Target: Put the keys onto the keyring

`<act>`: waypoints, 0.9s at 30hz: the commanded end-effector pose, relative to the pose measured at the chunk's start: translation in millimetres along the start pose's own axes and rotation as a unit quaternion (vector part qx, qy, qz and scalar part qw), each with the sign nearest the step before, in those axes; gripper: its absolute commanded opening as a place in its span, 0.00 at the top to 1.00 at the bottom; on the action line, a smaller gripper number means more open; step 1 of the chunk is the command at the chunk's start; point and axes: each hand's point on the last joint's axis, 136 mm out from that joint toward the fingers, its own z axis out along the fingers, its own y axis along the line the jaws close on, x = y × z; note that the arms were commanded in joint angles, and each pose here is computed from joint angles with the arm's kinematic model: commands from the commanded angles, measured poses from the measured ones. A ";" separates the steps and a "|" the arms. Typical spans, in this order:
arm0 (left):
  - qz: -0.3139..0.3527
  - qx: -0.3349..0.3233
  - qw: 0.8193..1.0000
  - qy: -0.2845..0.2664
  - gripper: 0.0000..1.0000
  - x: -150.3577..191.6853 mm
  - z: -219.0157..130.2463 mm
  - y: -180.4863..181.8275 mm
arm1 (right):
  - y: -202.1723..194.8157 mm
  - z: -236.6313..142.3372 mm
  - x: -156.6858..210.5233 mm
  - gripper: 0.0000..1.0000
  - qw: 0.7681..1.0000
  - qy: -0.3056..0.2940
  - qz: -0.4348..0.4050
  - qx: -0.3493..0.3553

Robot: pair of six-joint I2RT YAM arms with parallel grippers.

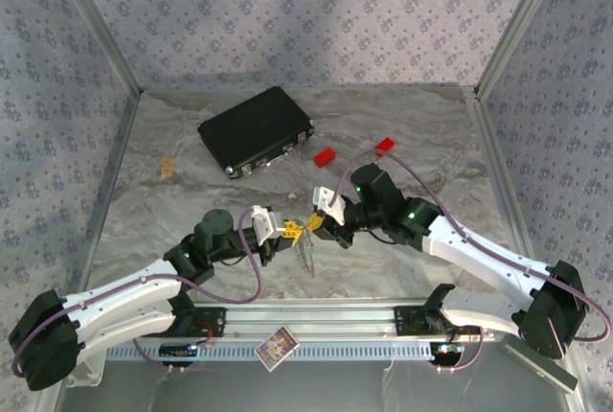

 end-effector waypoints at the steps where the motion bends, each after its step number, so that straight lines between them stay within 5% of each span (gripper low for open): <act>1: 0.014 0.007 0.999 -0.043 1.00 -23.6 -1.8 -3.1 | 0.1 3.0 3.2 1.00 1.000 0.006 -0.003 0.001; 8: 0.030 0.023 0.997 -0.074 1.00 -38.9 -3.1 -8.8 | 3.3 14.6 14.2 0.98 0.999 0.032 0.017 -0.026; 13: 0.029 0.018 0.998 -0.058 1.00 -29.9 -2.3 -7.0 | 3.6 3.8 6.1 0.72 1.000 0.002 0.004 -0.014; 17: 0.022 0.020 0.998 -0.054 1.00 -25.2 -0.3 -7.2 | 5.4 -4.9 -5.2 0.64 0.999 -0.035 -0.021 -0.002; 27: 0.024 0.028 0.997 -0.060 1.00 -27.7 0.8 -9.4 | 6.8 5.3 -10.5 0.76 0.998 -0.046 -0.020 -0.023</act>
